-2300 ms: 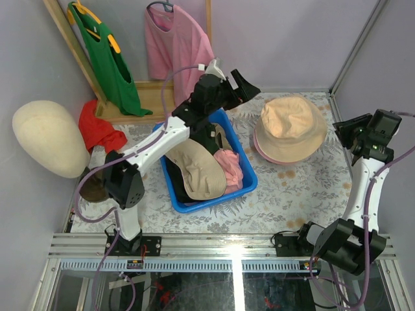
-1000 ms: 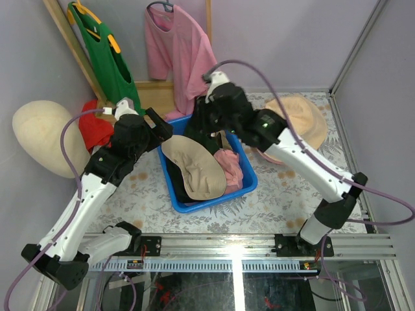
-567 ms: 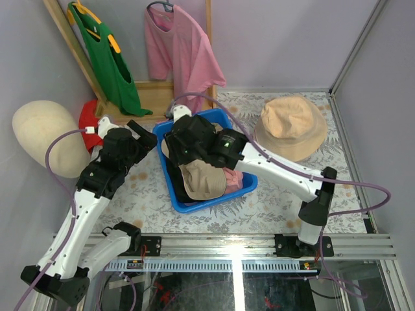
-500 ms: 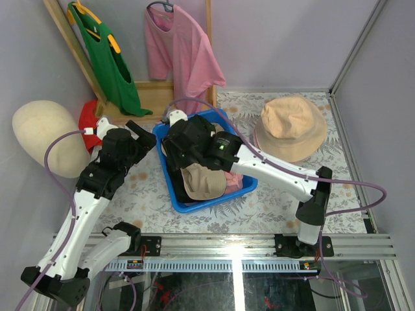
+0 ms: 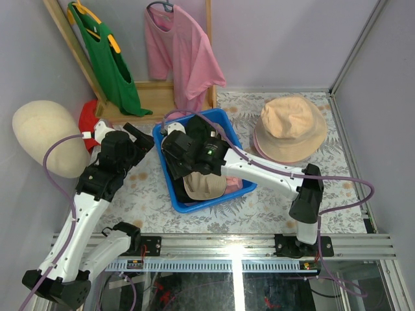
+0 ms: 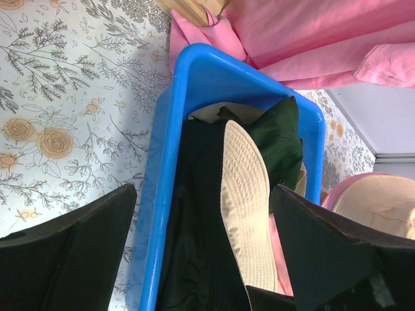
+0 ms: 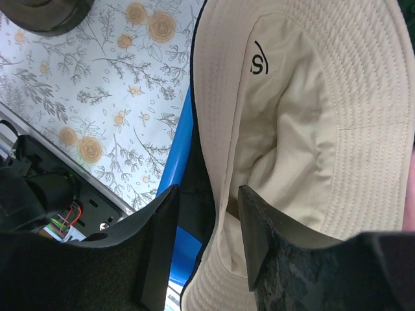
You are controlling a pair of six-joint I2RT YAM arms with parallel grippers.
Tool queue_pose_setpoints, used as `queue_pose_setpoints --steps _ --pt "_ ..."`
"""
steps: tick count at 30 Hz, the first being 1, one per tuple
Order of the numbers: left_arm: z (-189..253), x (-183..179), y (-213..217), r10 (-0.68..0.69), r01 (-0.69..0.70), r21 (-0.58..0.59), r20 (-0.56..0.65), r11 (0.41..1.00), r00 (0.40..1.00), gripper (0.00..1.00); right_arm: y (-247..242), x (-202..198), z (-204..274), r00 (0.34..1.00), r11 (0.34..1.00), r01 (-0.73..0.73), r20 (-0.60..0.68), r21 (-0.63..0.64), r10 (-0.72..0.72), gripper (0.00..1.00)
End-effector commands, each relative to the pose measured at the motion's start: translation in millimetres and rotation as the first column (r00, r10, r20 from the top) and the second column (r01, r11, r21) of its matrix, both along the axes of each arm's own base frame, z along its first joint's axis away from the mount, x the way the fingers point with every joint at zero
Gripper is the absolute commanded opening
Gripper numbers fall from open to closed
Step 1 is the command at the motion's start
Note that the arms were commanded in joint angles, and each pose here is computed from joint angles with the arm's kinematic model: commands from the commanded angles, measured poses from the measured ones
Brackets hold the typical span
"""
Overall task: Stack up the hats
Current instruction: Pick up the hat from the bin.
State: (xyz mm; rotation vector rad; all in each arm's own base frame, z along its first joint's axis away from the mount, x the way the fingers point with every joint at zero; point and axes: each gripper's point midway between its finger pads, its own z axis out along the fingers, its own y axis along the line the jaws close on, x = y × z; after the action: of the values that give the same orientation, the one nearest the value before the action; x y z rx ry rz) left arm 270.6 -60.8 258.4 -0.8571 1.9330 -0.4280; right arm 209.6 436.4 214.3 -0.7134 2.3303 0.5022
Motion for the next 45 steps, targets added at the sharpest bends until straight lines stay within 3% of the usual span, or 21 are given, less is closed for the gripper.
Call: queue_pose_setpoints --steps 1,4,8,10,21,33,45 --pt "-2 2 4 0.020 -0.020 -0.001 0.006 1.000 1.000 0.85 3 7 -2 0.999 1.000 0.028 0.019 0.000 -0.028 0.48" --pt "-4 3 4 0.017 -0.017 -0.002 0.002 1.000 1.000 0.85 4 9 -8 1.000 0.999 0.030 0.007 -0.014 -0.029 0.43" --pt "-3 4 5 0.017 -0.016 -0.003 0.008 1.000 1.000 0.85 8 12 -2 1.000 0.999 0.024 -0.015 0.025 -0.023 0.09" --pt "-2 4 7 0.019 -0.019 -0.001 0.011 1.000 1.000 0.86 8 14 7 1.000 0.999 0.025 -0.009 0.046 -0.025 0.00" --pt "4 18 5 0.019 -0.017 -0.039 0.031 0.999 0.999 0.86 3 23 111 1.000 0.948 0.028 -0.009 0.318 -0.027 0.00" --pt "32 48 -10 0.011 0.000 -0.127 0.093 0.992 0.996 0.86 -20 42 210 0.999 0.772 0.037 -0.049 0.634 -0.007 0.00" --pt "42 86 -30 0.014 0.020 -0.246 0.135 0.969 0.991 0.85 -48 86 281 0.999 0.580 0.034 -0.015 0.814 -0.037 0.00"
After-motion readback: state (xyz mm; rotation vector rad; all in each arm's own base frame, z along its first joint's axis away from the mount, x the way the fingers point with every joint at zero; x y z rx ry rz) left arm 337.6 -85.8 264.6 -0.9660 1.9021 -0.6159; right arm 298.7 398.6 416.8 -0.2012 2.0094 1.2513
